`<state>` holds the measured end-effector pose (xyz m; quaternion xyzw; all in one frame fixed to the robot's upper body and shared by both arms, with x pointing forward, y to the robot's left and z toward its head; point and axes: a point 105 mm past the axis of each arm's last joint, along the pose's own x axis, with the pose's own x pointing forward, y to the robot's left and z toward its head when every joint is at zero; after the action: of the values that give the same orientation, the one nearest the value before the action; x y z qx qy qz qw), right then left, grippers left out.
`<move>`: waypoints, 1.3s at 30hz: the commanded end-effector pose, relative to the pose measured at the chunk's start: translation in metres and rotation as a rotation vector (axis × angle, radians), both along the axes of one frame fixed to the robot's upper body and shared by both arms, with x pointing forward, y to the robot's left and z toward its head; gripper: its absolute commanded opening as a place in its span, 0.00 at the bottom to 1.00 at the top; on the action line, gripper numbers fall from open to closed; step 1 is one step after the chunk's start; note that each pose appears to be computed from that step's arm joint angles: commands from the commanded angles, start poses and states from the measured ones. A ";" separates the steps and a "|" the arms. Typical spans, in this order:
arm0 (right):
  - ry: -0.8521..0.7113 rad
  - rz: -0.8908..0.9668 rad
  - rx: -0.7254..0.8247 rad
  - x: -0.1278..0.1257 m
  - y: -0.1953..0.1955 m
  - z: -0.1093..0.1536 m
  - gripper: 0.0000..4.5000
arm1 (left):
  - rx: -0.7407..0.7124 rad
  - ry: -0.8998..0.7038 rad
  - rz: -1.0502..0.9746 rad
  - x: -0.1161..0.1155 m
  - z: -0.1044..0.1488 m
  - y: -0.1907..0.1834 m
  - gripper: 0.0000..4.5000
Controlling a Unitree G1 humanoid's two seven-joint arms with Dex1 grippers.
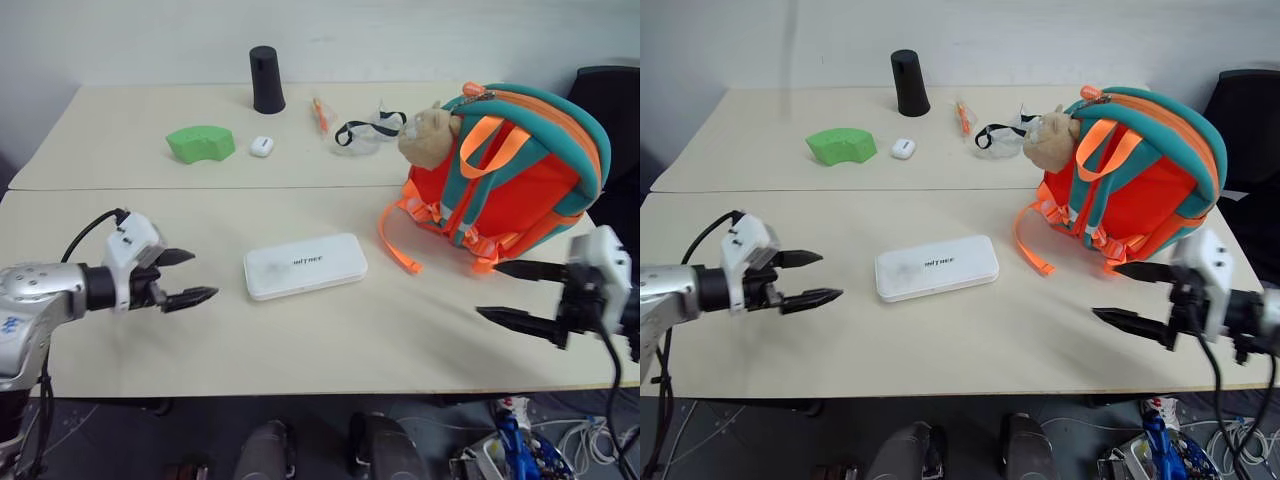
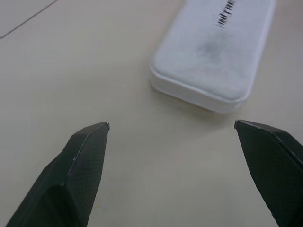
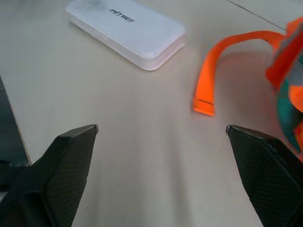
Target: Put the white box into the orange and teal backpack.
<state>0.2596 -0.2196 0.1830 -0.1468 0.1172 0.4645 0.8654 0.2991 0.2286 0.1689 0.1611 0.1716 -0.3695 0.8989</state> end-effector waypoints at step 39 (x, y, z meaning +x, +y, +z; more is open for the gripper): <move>-0.186 0.123 -0.117 0.075 0.119 -0.040 0.00 | 0.102 -0.068 -0.087 0.051 -0.047 -0.051 0.00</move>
<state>0.3389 -0.1024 0.1297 -0.2468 0.0774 0.4898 0.8326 0.3494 0.1785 0.1196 0.2115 0.1585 -0.3866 0.8835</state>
